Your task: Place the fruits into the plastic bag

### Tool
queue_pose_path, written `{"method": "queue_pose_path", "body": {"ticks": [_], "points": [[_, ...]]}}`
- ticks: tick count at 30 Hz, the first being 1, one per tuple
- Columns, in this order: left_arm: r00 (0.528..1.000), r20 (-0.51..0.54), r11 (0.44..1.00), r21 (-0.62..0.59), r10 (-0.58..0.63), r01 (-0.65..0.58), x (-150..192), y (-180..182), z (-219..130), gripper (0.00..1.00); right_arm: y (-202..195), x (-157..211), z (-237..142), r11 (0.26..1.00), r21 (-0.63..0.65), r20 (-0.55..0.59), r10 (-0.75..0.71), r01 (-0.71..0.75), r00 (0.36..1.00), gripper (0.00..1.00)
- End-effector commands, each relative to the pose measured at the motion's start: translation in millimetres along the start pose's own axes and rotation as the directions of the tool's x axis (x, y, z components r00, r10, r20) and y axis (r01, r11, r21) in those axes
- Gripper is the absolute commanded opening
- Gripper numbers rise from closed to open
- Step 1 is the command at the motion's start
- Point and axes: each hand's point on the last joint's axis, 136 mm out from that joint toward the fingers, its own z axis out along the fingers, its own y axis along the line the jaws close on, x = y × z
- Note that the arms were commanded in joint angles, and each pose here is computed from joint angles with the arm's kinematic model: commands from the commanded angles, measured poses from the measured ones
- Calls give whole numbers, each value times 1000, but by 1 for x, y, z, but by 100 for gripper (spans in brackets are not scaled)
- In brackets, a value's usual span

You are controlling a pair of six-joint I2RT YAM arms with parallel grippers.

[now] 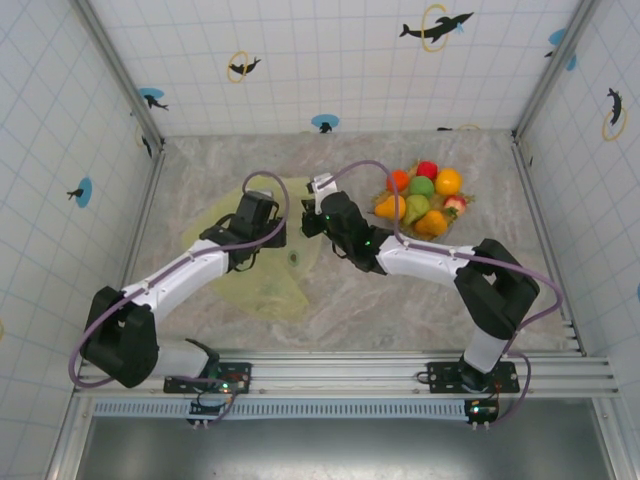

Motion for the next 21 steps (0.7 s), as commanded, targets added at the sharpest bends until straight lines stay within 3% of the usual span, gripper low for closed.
{"method": "queue_pose_path", "body": {"ticks": [1, 7, 13, 15, 21], "points": [[997, 68, 995, -91, -25, 32, -5, 16, 3, 77, 7, -25, -4, 992, -46, 32, 118, -116, 993, 0], [996, 86, 994, -109, -17, 26, 2, 10, 19, 81, 5, -29, -4, 979, -84, 29, 191, -188, 981, 0], [992, 125, 972, -234, 22, 8, 8, 23, 31, 81, 1, -31, -5, 964, -121, 21, 243, -239, 970, 0], [991, 127, 964, -266, 31, 4, 8, 27, 35, 71, -3, -29, -5, 964, -113, 17, 245, -241, 969, 0], [991, 110, 973, -226, 75, -48, 0, 17, 35, 13, -31, -15, -3, 990, -38, -8, 132, -132, 991, 0]]}}
